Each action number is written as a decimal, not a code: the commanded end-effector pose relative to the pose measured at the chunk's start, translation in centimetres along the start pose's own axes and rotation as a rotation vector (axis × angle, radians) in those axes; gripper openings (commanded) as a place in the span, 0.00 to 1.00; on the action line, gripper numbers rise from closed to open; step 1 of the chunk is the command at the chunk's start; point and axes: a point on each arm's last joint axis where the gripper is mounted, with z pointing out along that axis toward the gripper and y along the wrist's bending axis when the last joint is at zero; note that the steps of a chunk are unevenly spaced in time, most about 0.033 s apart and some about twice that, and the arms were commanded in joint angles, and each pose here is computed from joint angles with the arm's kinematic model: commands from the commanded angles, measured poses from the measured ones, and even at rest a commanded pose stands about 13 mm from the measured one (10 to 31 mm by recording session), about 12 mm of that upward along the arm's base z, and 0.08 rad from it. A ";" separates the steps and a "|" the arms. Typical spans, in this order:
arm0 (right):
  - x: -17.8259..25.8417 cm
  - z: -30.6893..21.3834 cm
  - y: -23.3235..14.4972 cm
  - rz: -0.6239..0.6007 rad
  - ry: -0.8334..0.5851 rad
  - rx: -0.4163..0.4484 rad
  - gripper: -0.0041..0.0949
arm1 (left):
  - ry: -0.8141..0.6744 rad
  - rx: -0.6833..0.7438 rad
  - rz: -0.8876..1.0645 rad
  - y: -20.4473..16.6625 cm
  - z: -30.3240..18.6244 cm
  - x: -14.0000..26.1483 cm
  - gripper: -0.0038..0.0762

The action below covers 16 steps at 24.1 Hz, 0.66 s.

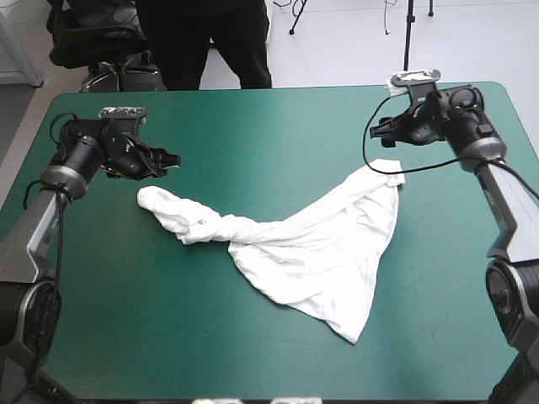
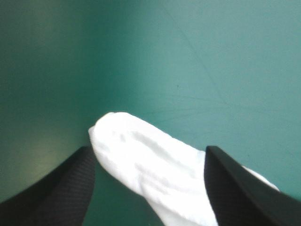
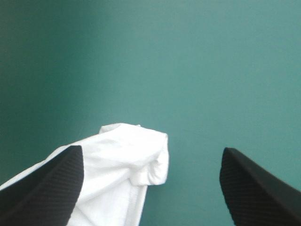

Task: Fold the cloth

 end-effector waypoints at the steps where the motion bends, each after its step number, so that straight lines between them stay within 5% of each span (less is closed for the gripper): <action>1: -1.4 -7.0 -1.3 0.019 -0.142 0.026 0.82 | -0.068 -0.032 0.018 0.2 -5.4 -1.8 0.69; 9: 3.1 -17.7 -0.1 0.047 -0.085 -0.135 0.82 | -0.020 -0.069 0.068 0.5 -9.8 -1.4 0.69; 16: 10.3 -20.5 0.2 0.063 -0.050 -0.173 0.82 | 0.008 -0.096 0.048 2.1 -5.8 -1.9 0.69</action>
